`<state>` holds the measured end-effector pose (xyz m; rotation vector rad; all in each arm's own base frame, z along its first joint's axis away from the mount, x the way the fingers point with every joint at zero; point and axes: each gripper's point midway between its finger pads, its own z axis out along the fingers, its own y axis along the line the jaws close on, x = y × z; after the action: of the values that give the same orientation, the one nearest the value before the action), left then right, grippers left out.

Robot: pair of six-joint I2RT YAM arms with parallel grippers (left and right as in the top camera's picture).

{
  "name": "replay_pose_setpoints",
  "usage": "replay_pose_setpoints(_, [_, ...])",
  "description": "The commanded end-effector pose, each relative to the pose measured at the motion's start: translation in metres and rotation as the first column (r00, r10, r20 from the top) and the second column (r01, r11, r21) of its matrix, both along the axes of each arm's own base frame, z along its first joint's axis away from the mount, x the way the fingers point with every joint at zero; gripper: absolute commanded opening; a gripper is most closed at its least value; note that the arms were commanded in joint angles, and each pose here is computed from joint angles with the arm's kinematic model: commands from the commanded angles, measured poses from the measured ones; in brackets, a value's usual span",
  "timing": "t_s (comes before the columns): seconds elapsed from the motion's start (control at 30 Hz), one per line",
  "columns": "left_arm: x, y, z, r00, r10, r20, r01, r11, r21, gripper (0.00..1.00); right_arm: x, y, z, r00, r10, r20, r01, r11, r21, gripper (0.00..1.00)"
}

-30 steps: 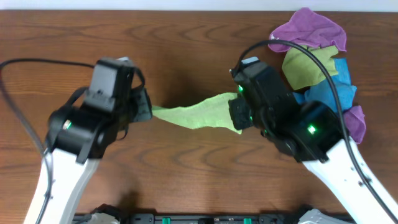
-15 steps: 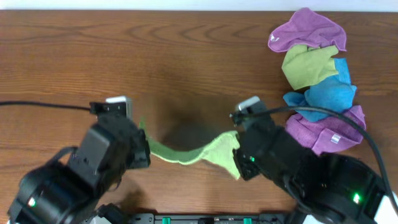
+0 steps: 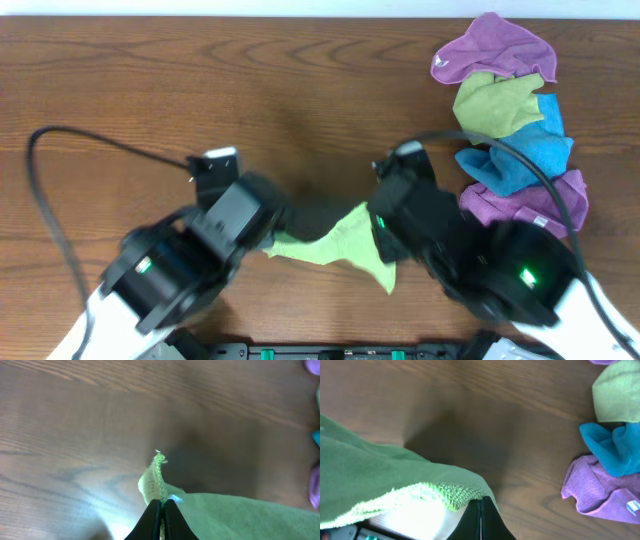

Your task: Fold the cloth

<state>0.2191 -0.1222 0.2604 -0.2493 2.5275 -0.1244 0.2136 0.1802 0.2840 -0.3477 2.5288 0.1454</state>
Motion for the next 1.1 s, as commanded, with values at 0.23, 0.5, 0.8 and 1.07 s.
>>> replay_pose_setpoints(0.23, [0.110, 0.008, -0.044, 0.999, -0.016, -0.036, 0.016, 1.000, 0.007, 0.06, 0.104, -0.013, -0.040, 0.997, -0.061, -0.051, 0.062, 0.998, 0.013, 0.01])
replay_pose_setpoints(0.5, [0.186, 0.011, -0.092, 0.999, -0.045, -0.024, 0.044, 0.997, -0.059, 0.06, 0.177, -0.016, -0.082, 0.994, -0.103, -0.045, 0.105, 0.993, 0.045, 0.01])
replay_pose_setpoints(0.8, [0.227, 0.004, -0.125, 0.997, -0.076, 0.017, 0.077, 0.996, -0.043, 0.06, 0.221, -0.013, -0.114, 0.992, -0.129, -0.013, 0.130, 0.990, 0.058, 0.01])
replay_pose_setpoints(1.07, [0.266, -0.003, -0.125, 0.978, -0.140, 0.152, 0.145, 0.989, -0.018, 0.96, 0.263, -0.020, -0.108, 0.979, -0.139, 0.152, 0.138, 0.990, 0.016, 0.96])
